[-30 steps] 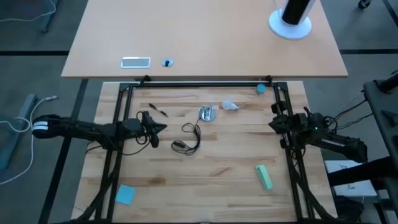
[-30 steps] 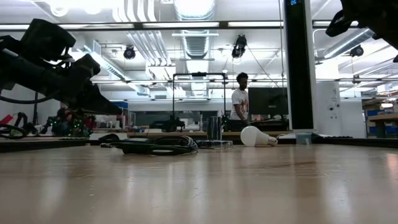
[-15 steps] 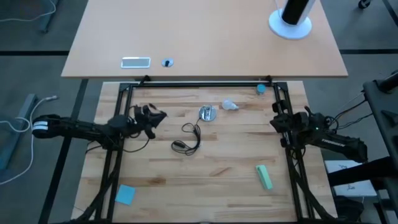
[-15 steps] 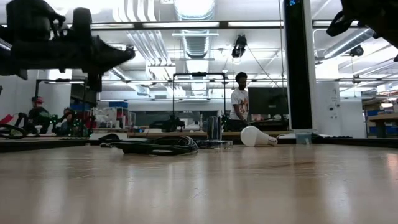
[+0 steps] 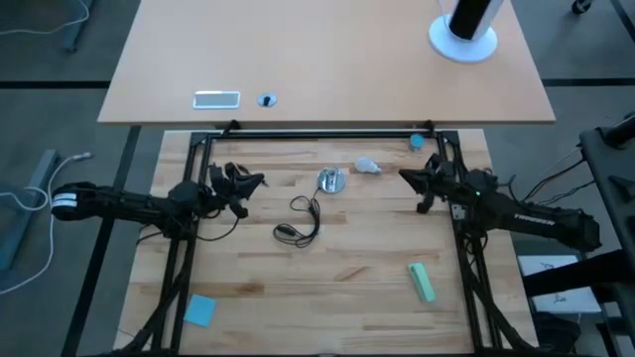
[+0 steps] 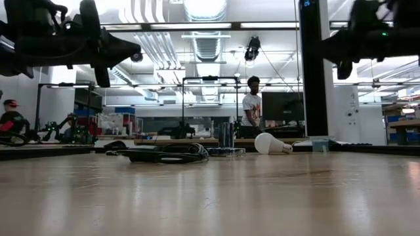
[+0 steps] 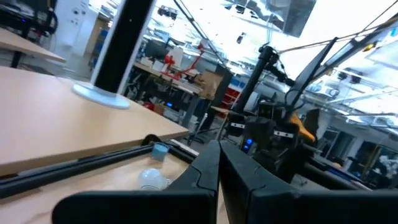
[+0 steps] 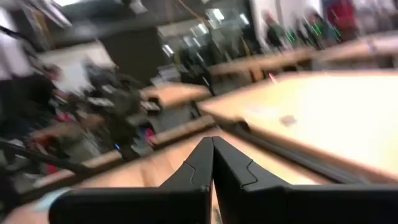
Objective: Screw lightbulb
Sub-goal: Insert the lightbulb into the lamp
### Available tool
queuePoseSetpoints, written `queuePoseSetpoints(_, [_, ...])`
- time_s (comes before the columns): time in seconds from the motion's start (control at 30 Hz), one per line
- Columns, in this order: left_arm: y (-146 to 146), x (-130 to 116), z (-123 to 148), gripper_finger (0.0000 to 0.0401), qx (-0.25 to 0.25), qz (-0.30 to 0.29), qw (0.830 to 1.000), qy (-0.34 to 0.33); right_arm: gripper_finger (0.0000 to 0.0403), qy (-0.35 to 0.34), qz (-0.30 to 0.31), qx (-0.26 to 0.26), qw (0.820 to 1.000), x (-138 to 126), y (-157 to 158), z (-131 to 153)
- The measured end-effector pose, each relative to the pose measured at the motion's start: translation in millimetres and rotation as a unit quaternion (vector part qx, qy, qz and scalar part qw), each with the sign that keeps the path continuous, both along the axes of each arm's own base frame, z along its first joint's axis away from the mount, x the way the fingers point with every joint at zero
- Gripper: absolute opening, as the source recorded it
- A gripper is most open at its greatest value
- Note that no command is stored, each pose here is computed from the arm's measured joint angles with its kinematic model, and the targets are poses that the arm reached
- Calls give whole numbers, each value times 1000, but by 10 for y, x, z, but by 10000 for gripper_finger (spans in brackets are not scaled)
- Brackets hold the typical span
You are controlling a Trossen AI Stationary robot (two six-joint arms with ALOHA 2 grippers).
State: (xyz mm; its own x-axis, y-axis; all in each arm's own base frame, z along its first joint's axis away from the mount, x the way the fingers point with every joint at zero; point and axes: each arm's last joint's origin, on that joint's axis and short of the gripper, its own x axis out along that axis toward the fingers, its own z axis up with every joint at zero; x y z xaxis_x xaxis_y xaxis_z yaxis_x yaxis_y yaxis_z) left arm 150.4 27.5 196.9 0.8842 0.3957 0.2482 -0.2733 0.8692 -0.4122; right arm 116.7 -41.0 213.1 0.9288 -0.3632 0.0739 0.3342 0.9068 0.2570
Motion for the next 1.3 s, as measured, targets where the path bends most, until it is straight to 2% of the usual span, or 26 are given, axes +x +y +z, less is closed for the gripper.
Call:
queuePoseSetpoints(0.13, [24, 4, -24, 0, 23, 50, 998, 24, 0, 80, -44, 30, 995, 173, -85, 212])
queuePoseSetpoints(0.3, [40, 27, -71, 0, 49, 79, 994, 59, 0, 176, -65, 21, 982, 447, -193, 461])
queuePoseSetpoints(0.37, [41, 33, -80, 0, 58, 81, 993, 67, 0, 196, -48, 2, 979, 566, -227, 551])
queuePoseSetpoints(0.5, [41, 34, -82, 0, 67, 83, 992, 72, 0, 216, 41, -44, 975, 810, -257, 691])
queuePoseSetpoints(0.6, [41, 34, -83, 0, 62, 82, 992, 70, 0, 224, 50, -53, 972, 962, -306, 767])
queuePoseSetpoints(0.7, [41, 35, -86, 0, 46, 78, 994, 63, 0, 237, 51, -60, 968, 1081, -353, 771])
queuePoseSetpoints(0.9, [36, 40, -107, 0, 21, 65, 996, 60, 0, 284, 67, -127, 948, 1217, -399, 690])
queuePoseSetpoints(1.07, [37, 44, -142, 0, 17, 64, 995, 76, 0, 300, 68, -119, 944, 1285, -426, 620])
queuePoseSetpoints(1.13, [37, 44, -141, 0, 14, 63, 995, 74, 1, 320, 34, -101, 942, 1295, -459, 608])
queuePoseSetpoints(1.2, [37, 45, -144, 0, 11, 62, 995, 74, 11, 372, 2, -87, 924, 1293, -493, 581])
queuePoseSetpoints(1.3, [37, 44, -145, 0, 10, 62, 995, 74, 46, 455, -34, -67, 887, 1287, -561, 525])
